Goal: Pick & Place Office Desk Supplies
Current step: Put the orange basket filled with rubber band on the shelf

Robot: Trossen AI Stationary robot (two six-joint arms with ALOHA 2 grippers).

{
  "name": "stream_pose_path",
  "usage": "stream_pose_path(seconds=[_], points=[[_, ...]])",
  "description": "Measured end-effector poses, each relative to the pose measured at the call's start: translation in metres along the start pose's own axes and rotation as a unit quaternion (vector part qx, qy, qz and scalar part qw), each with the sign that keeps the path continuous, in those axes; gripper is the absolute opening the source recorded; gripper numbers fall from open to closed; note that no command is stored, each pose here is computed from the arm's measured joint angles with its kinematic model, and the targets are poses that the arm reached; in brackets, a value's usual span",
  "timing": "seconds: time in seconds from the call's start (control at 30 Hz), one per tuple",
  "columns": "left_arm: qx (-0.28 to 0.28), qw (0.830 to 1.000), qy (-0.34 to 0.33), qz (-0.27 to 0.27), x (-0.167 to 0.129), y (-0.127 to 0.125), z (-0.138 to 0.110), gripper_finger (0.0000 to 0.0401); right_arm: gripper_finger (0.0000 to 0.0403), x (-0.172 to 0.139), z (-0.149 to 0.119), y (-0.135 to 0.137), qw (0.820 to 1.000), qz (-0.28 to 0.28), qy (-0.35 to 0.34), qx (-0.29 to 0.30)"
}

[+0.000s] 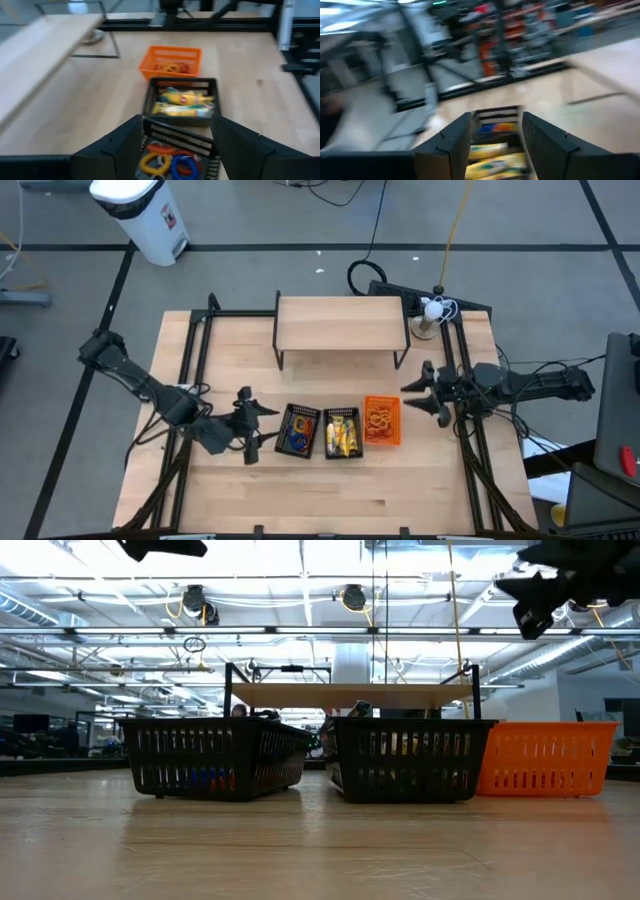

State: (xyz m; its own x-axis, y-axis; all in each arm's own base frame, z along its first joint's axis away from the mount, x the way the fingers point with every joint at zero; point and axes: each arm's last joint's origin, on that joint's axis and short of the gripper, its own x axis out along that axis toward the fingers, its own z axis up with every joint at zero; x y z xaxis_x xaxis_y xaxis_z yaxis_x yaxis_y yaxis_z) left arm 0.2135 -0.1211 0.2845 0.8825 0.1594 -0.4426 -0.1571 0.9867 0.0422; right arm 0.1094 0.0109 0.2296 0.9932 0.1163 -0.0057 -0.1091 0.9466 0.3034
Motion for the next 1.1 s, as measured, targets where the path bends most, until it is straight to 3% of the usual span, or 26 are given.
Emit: stream_pose_path(seconds=[0.07, 0.17, 0.43, 0.67, 0.8, 1.1], points=[[-0.007, 1.000, 0.001, -0.027, 0.002, 0.000, 0.002, 0.0237, 0.0165, 0.002, -0.001, 0.002, 0.999, 0.031, 0.015, 0.011], [-0.019, 0.998, 0.002, -0.054, 0.004, 0.000, 0.004, 0.0237, 0.0165, 0.008, -0.009, 0.000, 0.998, 0.028, 0.057, 0.030], [0.000, 0.999, 0.005, -0.036, 0.010, 0.009, 0.006, 0.0237, 0.0165, 0.034, -0.043, -0.004, 0.973, -0.002, 0.218, 0.072], [0.004, 1.000, 0.007, -0.027, 0.007, 0.015, 0.007, 0.0237, 0.0164, 0.051, -0.054, 0.019, 0.946, 0.018, 0.311, 0.095], [0.000, 1.000, 0.006, -0.024, 0.007, 0.016, 0.007, 0.0237, 0.0164, 0.060, -0.048, 0.040, 0.934, -0.003, 0.350, 0.070], [-0.001, 1.000, 0.007, -0.023, 0.008, 0.016, 0.007, 0.0237, 0.0164, 0.085, -0.035, 0.077, 0.896, -0.112, 0.428, -0.026]])
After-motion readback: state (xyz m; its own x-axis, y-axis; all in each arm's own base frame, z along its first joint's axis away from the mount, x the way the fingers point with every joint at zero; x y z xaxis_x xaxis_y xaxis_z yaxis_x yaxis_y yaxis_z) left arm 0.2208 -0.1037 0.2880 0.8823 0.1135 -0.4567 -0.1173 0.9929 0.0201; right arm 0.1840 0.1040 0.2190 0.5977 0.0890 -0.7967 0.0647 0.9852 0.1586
